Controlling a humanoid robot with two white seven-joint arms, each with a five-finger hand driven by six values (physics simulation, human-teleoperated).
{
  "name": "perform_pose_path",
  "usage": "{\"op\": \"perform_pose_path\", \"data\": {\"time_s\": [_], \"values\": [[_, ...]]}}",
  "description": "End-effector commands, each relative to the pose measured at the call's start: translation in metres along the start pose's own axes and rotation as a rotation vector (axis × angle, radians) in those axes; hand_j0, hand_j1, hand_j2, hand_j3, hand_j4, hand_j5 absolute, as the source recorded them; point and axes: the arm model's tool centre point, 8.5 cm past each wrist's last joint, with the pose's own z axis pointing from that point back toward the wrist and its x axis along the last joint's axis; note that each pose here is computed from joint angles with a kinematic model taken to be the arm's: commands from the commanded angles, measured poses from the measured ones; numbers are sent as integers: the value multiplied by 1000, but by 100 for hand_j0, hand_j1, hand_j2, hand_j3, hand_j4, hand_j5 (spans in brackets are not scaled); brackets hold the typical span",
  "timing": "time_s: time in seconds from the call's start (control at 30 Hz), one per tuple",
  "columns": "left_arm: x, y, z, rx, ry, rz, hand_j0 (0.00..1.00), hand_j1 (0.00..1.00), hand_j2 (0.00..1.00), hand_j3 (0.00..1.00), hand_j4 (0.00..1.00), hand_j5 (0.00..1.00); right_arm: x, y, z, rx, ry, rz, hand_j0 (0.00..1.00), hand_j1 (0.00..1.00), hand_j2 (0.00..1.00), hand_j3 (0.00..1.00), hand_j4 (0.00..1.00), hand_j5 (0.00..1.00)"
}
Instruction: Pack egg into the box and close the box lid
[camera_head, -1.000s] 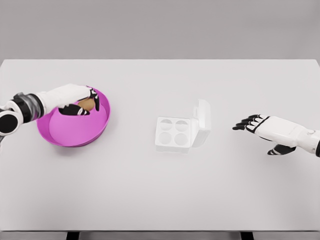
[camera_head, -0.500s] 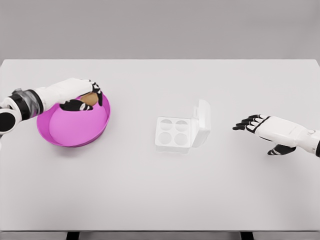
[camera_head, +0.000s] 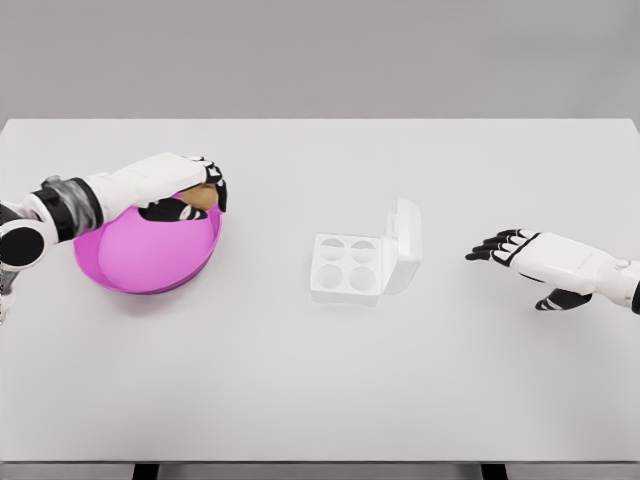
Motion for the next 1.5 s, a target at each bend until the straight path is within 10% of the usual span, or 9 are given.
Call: {"op": "perform_pose_path", "data": {"time_s": [0.0,1.47], "values": [[5,-1,-4,4,-14,6,40,40,40,40,40,40,0,-1,0,-3,0,-5,100,100,100,100,100,100],[75,-18,-46,35,-217,81,40,40,40,40,40,40,-2,1,1,0,4,-10,100,100,100,100,100,100]]}}
